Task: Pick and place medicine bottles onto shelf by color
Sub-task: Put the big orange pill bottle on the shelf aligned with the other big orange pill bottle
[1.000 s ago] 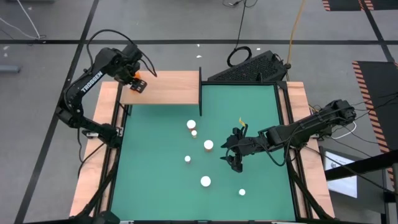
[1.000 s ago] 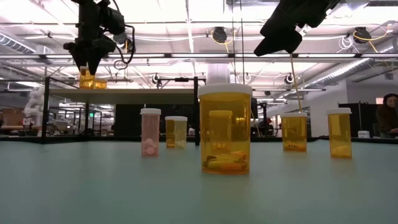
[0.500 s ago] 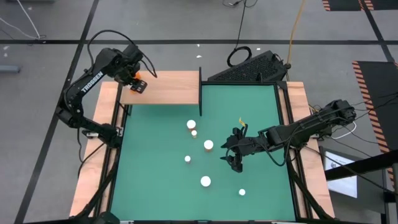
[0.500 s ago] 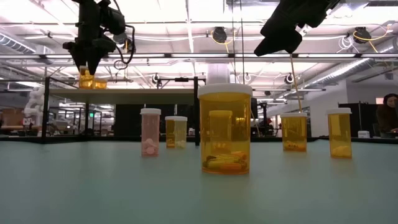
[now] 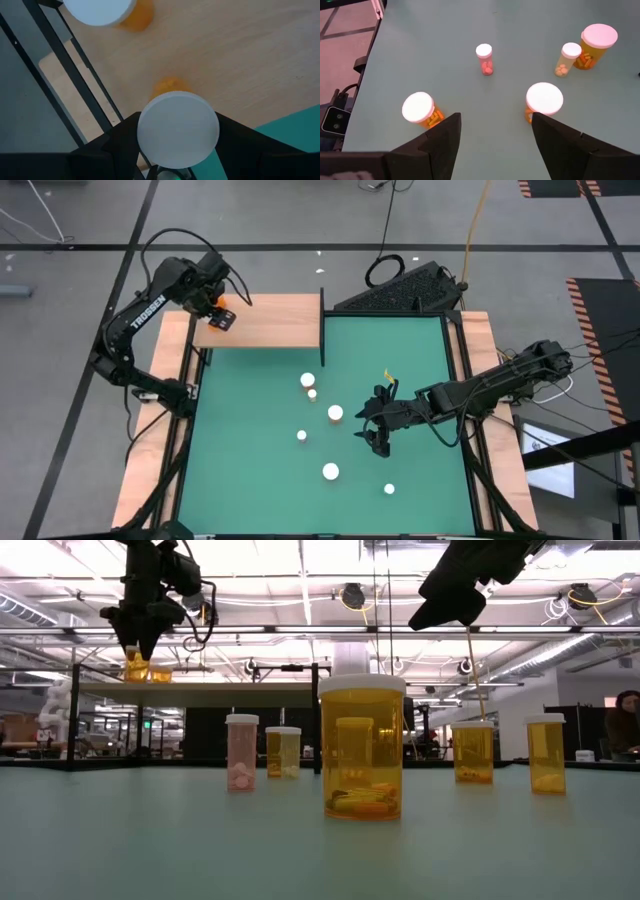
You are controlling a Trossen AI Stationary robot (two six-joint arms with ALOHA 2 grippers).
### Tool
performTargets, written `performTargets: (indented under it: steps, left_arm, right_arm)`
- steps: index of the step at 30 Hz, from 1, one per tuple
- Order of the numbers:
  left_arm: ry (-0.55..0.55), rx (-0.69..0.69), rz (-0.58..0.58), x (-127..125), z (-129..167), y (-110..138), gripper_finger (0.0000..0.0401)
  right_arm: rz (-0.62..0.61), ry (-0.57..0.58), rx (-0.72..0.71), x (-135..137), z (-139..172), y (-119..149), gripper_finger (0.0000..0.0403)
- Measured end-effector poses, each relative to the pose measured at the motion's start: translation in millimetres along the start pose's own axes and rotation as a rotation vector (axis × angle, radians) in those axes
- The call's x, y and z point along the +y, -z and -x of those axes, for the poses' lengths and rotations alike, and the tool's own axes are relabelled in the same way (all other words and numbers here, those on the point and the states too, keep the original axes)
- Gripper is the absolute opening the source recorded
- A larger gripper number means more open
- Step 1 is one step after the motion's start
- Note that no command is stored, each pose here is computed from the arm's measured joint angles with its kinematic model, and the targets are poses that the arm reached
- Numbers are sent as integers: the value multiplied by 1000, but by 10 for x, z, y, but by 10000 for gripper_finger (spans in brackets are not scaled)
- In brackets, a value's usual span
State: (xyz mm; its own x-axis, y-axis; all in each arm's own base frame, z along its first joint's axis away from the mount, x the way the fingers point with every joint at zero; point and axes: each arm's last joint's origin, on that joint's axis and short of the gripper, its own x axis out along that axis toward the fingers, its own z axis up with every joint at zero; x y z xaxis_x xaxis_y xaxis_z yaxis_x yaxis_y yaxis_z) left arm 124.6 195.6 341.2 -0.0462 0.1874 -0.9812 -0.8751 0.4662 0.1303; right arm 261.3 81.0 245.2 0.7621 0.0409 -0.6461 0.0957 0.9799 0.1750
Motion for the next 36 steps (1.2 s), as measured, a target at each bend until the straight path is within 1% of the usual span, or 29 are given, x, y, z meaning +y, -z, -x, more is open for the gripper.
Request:
performTargets:
  steps: [7,15,18,21,25,27,30,33,36]
  left_arm:
    - [0,0,-4,0,-1,-1,234]
    - [0,0,-4,0,-1,-1,289]
    - [-8,-3,-3,1,-1,-4,301]
    - [-11,-8,-15,2,-1,-8,301]
    - [-10,-18,-41,7,23,11,291]
    - [-12,-45,-47,17,82,17,284]
    - [-32,-124,-35,44,228,3,274]
    - [-57,-215,5,85,449,31,264]
    - [-72,-311,24,76,671,96,255]
  right_arm:
    - [0,0,0,1,0,1,240]
    - [0,0,0,0,0,0,240]
    - [0,0,0,0,0,0,240]
    - [0,0,0,0,0,0,240]
    - [7,0,0,1,0,1,240]
    - [8,0,0,0,0,0,240]
    - [8,0,1,0,0,1,240]
    - [9,0,1,0,0,1,240]
    - [24,0,1,1,0,1,240]
